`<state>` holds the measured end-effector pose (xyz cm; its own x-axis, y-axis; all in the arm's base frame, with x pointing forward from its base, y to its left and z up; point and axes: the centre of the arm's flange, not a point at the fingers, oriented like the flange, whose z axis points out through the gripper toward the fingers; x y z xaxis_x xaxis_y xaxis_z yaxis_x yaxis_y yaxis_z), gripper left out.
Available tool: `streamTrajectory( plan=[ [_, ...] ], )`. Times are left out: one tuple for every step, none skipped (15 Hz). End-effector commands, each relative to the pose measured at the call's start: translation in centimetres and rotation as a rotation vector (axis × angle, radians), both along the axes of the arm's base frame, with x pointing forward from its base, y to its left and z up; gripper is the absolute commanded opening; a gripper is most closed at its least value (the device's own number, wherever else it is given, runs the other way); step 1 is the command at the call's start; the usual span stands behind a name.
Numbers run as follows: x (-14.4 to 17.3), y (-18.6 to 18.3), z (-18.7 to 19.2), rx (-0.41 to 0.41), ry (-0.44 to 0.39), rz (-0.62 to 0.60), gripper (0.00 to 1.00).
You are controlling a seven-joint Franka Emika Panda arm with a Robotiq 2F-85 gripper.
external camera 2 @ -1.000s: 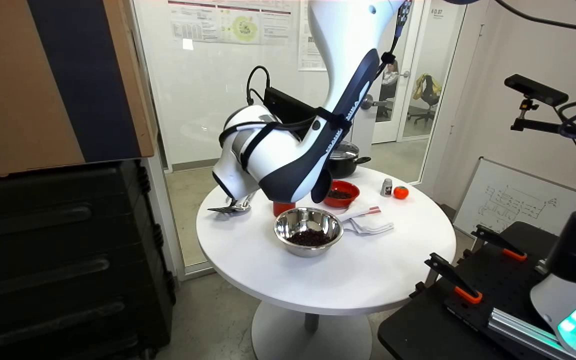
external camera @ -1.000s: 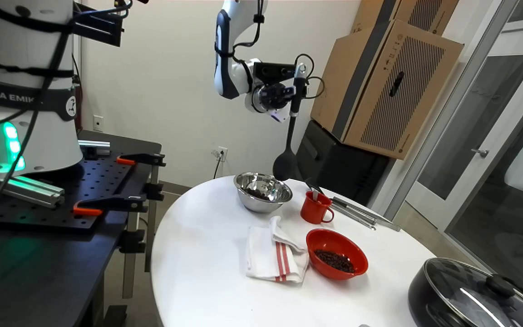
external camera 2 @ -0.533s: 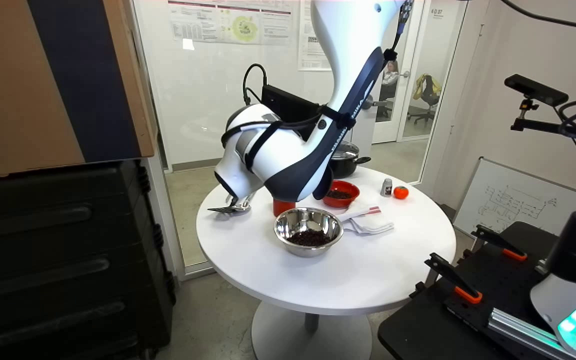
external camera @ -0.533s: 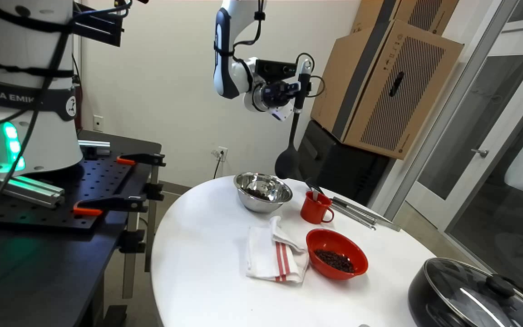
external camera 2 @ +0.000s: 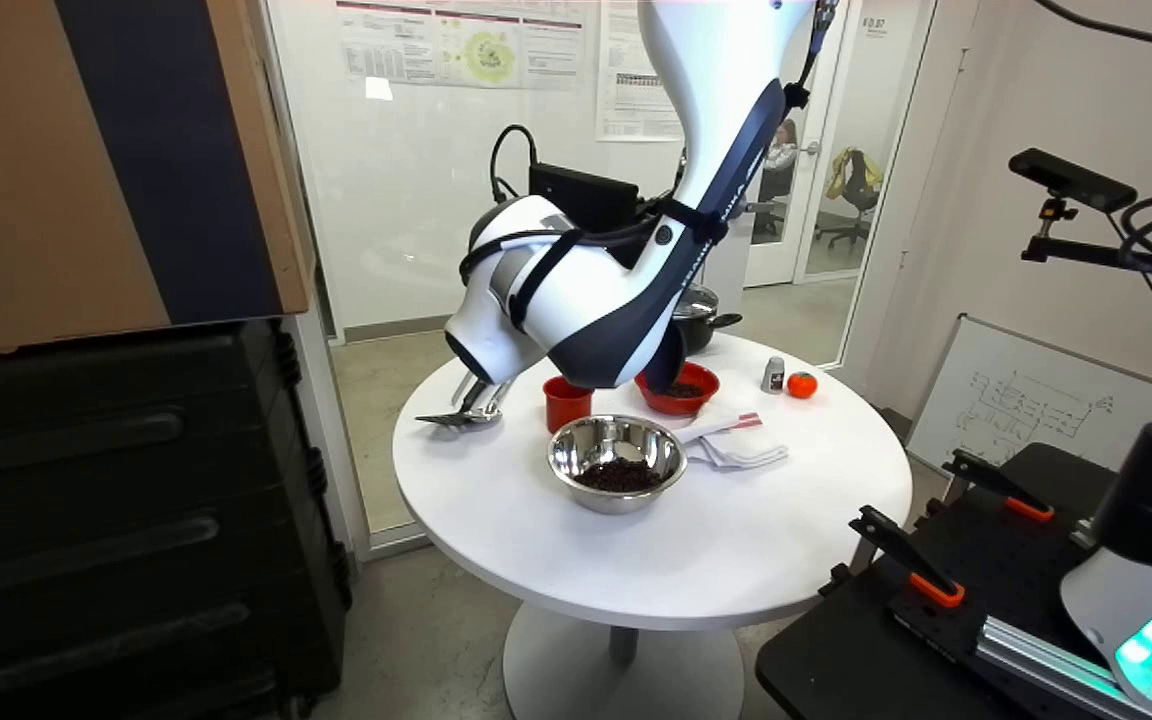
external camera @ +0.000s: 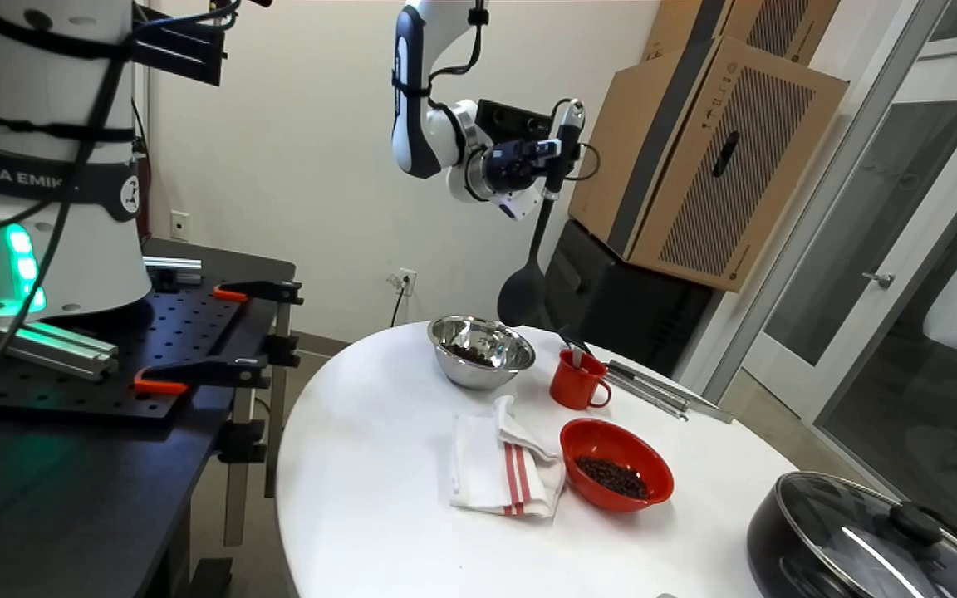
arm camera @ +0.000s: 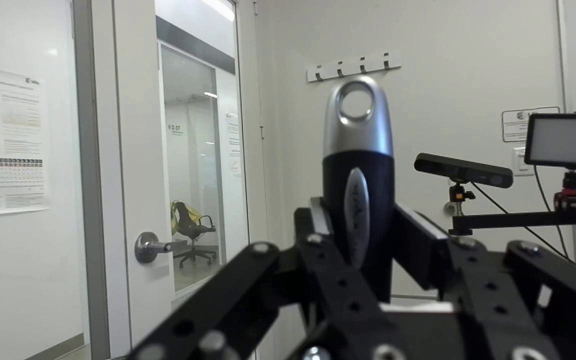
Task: Use the black ladle to stir the contents in the silver bowl
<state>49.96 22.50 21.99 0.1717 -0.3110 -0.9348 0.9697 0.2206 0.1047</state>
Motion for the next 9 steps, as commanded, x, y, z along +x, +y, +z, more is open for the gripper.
streamTrajectory(
  plan=[
    [0.4,-5.7,2.0,0.054,0.002,-0.111,0.08],
    [0.5,-7.4,2.2,0.076,-0.007,-0.159,0.08],
    [0.4,-9.5,2.4,0.114,-0.029,-0.222,0.08],
    [0.2,-11.2,2.5,0.14,-0.05,-0.274,0.08],
    [-0.2,-13.1,2.6,0.172,-0.073,-0.327,0.08],
    [-0.6,-14.7,2.7,0.207,-0.096,-0.378,0.08],
    [-1.0,-16.2,2.8,0.241,-0.121,-0.428,0.08],
    [-1.5,-17.4,3.0,0.274,-0.147,-0.476,0.08],
    [-1.9,-18.5,3.1,0.303,-0.177,-0.525,0.08]
  ],
)
